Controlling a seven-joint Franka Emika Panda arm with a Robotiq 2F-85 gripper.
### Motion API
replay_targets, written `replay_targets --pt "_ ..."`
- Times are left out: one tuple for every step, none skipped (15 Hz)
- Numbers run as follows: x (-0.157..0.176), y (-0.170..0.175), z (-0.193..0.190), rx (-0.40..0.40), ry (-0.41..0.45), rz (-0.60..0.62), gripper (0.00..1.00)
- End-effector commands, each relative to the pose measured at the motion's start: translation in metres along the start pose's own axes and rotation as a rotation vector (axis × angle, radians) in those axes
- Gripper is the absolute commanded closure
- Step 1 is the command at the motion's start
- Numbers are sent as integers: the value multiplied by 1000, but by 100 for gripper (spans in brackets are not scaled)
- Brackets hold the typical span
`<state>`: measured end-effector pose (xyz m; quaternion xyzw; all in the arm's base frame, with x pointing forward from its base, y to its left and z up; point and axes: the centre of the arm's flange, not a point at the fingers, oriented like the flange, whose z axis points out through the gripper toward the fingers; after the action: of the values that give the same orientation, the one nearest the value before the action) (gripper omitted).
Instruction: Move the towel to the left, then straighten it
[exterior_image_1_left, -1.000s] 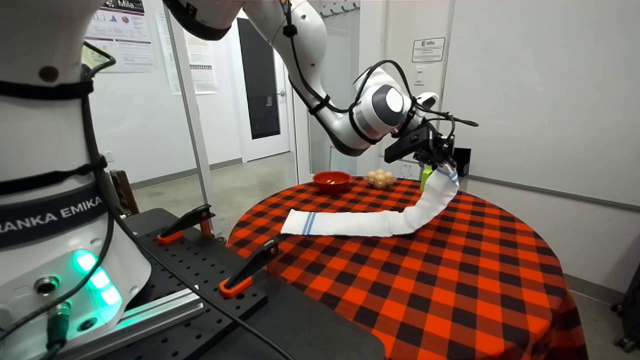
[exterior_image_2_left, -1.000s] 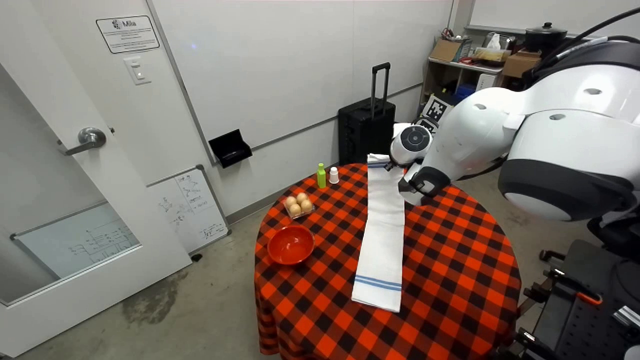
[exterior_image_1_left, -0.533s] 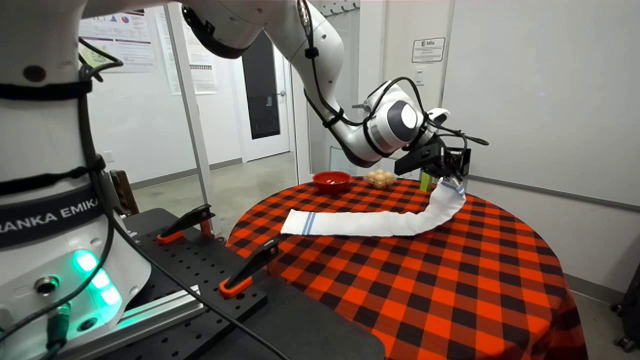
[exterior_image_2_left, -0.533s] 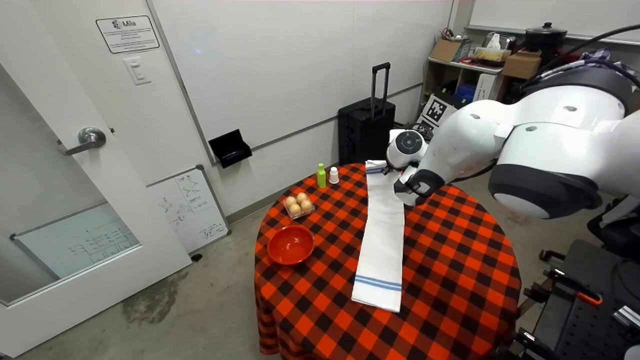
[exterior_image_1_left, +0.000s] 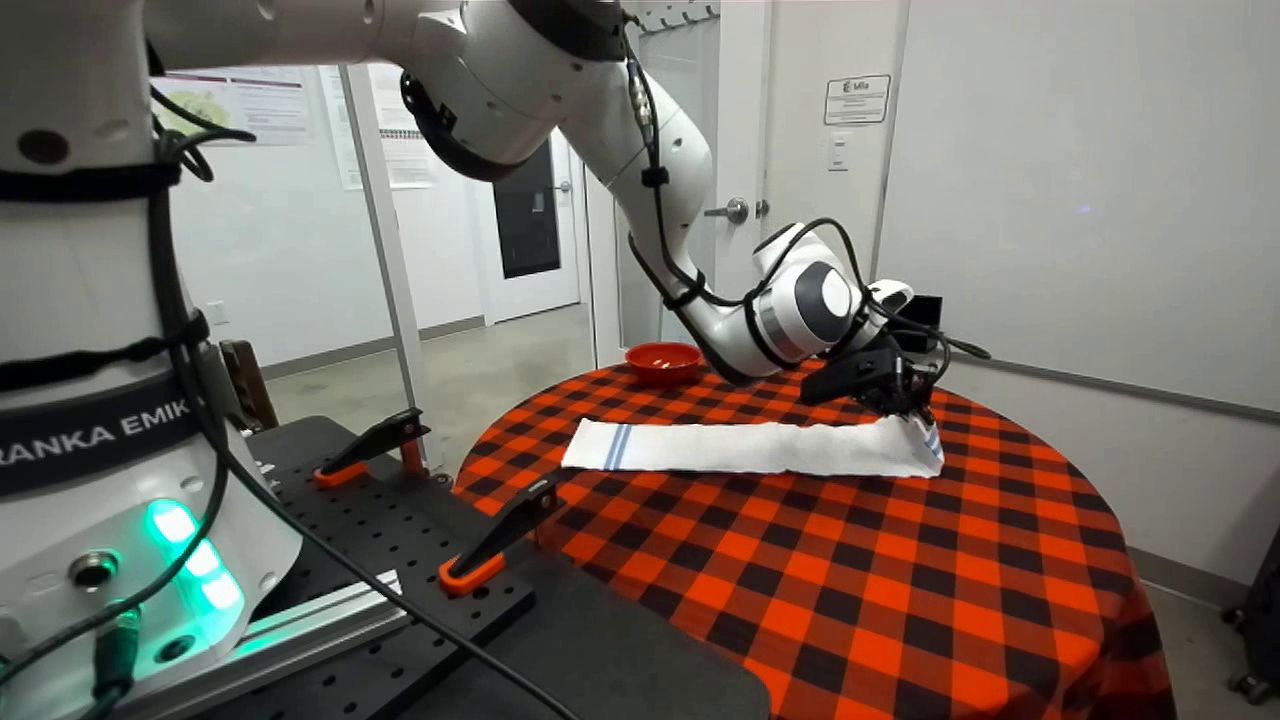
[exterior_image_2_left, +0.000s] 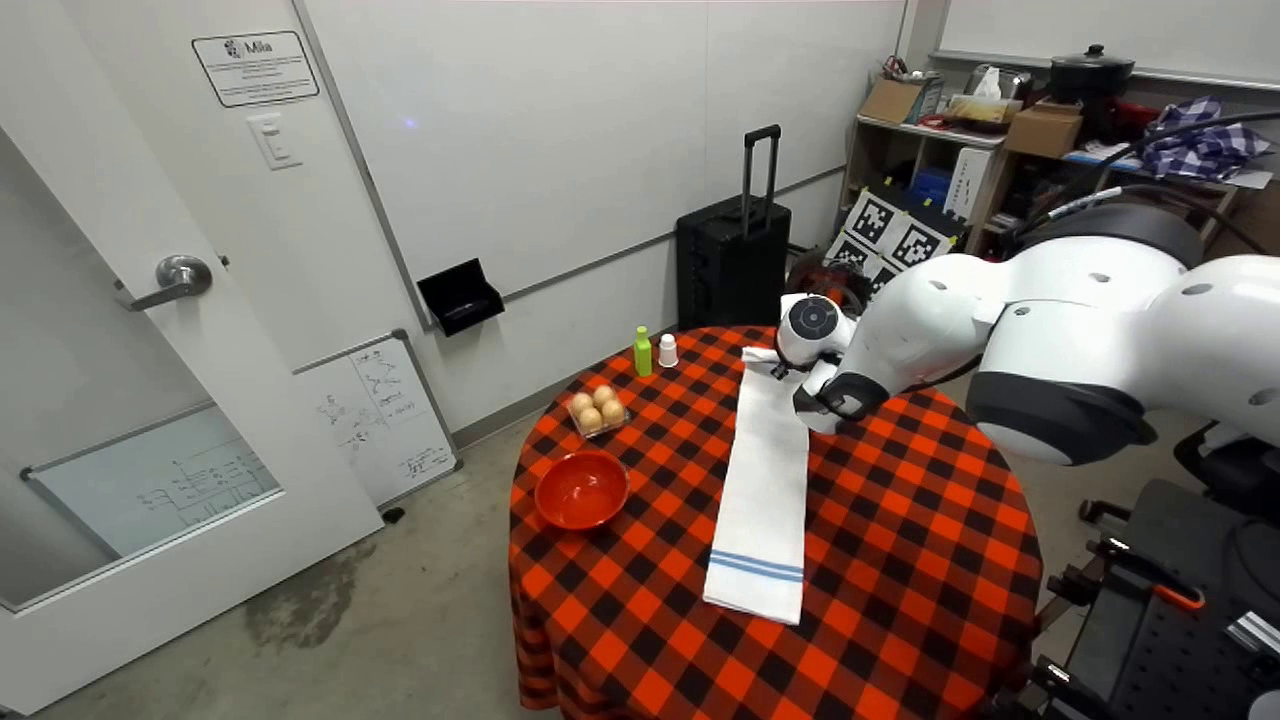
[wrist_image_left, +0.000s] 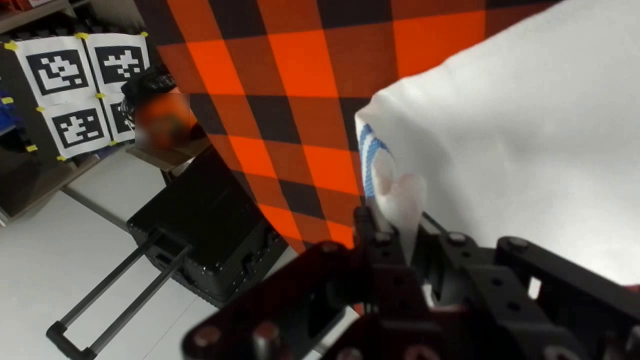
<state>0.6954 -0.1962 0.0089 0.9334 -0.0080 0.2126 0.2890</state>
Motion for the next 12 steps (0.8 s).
replay_targets --pt "9 3 39 -42 -12 -6 98" --pt "9 5 43 -48 -14 -9 98" --pt "8 7 47 -53 -14 -15 98" --pt "8 8 47 -57 -11 -27 98" --pt "9 12 47 -63 -4 -36 98" --pt "9 14 47 -68 0 -44 98" --pt "10 16 47 -75 -2 -51 68" --pt "10 17 46 -80 7 -55 67" --pt "10 18 46 -85 9 -60 60" --pt "10 19 46 -91 13 -64 53" --pt "11 20 47 -97 17 -68 44" --pt "11 20 46 -104 19 -71 38"
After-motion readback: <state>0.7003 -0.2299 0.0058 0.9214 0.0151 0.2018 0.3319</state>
